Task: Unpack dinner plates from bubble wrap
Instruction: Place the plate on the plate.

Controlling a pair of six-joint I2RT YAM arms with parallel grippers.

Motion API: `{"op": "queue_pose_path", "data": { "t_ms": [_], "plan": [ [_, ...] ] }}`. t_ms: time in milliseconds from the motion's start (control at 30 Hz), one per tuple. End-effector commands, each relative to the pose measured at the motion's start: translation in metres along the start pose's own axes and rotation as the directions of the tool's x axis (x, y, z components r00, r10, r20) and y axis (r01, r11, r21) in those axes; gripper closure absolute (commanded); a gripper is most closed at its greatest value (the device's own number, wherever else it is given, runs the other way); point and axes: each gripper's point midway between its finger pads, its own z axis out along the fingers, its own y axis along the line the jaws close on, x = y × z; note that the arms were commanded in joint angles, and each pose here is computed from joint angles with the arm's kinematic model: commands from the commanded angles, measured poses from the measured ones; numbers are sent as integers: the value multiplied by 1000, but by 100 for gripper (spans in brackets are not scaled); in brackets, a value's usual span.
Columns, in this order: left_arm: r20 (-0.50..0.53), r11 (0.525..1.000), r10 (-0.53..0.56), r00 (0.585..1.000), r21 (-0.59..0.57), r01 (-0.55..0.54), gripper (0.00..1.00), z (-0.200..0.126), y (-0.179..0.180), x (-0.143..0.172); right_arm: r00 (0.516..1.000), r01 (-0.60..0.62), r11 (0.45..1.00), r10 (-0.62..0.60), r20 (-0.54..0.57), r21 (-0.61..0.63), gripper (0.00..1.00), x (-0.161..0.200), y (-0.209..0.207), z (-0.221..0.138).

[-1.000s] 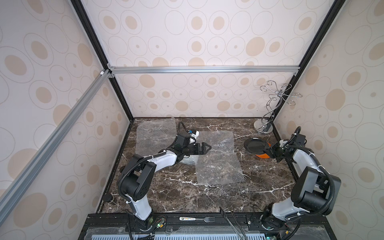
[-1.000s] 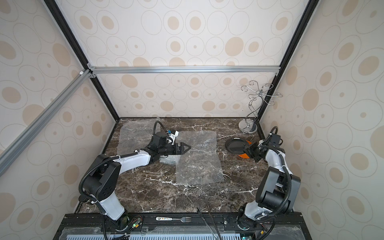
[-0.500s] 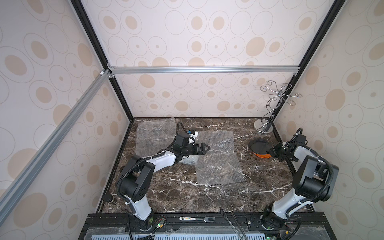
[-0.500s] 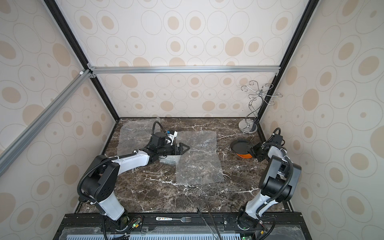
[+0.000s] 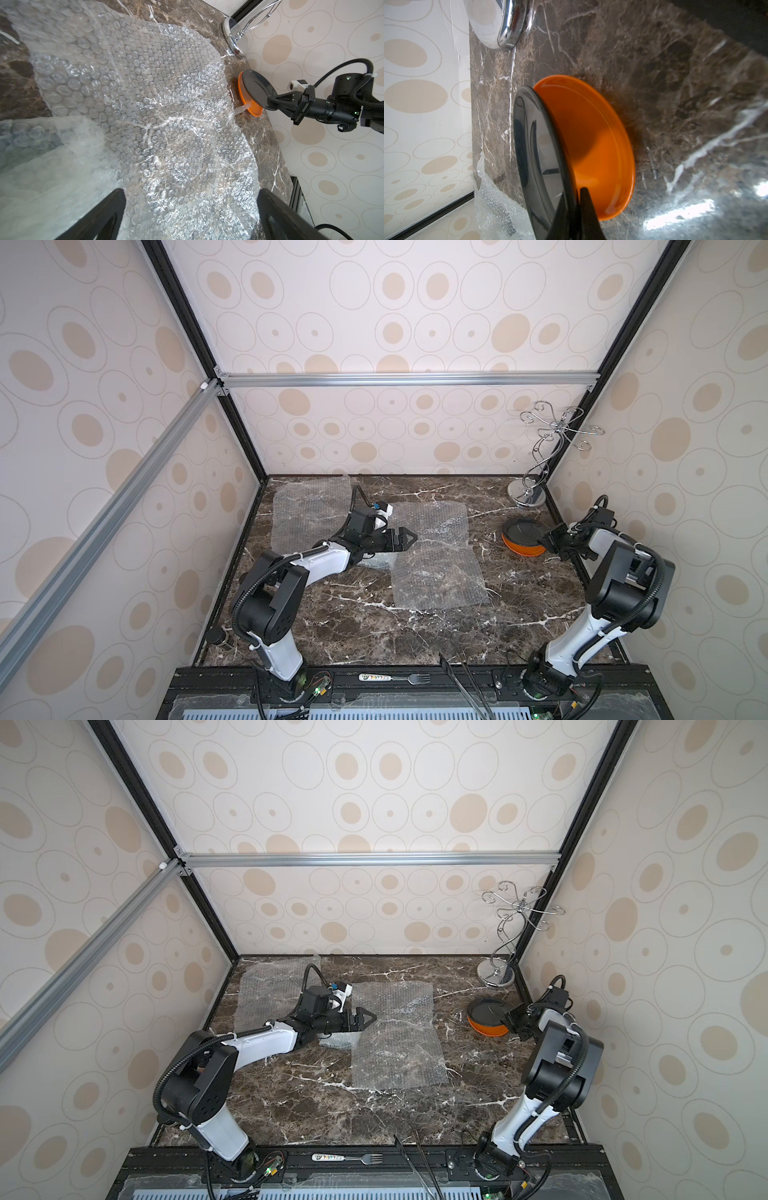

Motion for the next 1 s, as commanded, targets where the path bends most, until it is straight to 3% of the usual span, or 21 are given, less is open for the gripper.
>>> {"op": "queue_pose_path", "data": {
  "t_ms": [0,167,567,967],
  "plan": [
    [27,999,17,999,-28,-16,0,-13,-1,-8,1000,1,1000,-1,4,-5,94,-7,1,4],
    [12,998,20,1000,-62,-19,0,-16,5,-3,1000,-9,1000,9,-4,3,91,-2,-7,10],
    [19,990,37,999,-138,-34,0,-27,16,2,998,48,994,-53,46,94,56,7,-13,-21],
    [16,976,20,1000,-215,-16,0,-44,27,13,982,159,980,-169,78,121,48,31,-4,-61]
  ]
}}
